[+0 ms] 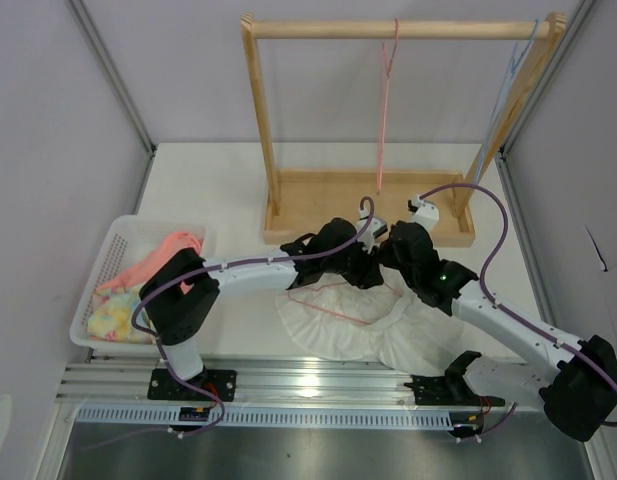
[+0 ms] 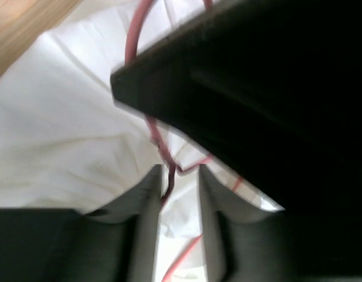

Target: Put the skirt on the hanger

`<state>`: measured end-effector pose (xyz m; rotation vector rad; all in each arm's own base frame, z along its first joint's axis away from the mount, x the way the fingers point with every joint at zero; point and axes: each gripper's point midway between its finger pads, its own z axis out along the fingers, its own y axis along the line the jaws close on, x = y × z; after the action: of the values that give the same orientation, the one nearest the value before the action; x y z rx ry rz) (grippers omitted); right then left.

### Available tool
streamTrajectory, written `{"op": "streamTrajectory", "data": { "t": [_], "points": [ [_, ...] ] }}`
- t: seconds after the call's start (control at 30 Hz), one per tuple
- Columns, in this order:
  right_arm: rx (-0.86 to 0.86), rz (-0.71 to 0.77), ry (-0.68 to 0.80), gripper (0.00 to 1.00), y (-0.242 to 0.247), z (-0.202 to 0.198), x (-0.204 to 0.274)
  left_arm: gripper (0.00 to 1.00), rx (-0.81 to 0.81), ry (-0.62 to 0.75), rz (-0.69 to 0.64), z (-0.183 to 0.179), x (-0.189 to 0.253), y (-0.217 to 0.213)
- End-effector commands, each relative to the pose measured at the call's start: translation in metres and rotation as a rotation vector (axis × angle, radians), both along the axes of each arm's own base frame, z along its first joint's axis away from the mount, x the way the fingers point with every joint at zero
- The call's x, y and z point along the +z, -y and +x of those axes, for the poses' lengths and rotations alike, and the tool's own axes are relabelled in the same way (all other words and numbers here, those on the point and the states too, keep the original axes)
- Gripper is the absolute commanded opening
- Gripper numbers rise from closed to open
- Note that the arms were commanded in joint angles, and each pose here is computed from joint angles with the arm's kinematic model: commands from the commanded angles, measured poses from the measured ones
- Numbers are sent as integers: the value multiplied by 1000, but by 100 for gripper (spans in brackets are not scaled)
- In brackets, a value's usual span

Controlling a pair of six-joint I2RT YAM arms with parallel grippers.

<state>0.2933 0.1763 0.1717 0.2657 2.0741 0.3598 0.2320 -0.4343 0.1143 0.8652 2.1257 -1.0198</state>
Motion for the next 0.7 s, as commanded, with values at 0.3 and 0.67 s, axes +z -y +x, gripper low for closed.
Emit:
{"op": "streamTrajectory", "data": {
  "t": [0.3,0.67],
  "points": [
    [42,6,107,0,3,-1,32,57,305,157,169,33,50,-63],
    [144,21,87,0,-7,-15,28,47,389,137,469,34,28,-123]
  ]
}}
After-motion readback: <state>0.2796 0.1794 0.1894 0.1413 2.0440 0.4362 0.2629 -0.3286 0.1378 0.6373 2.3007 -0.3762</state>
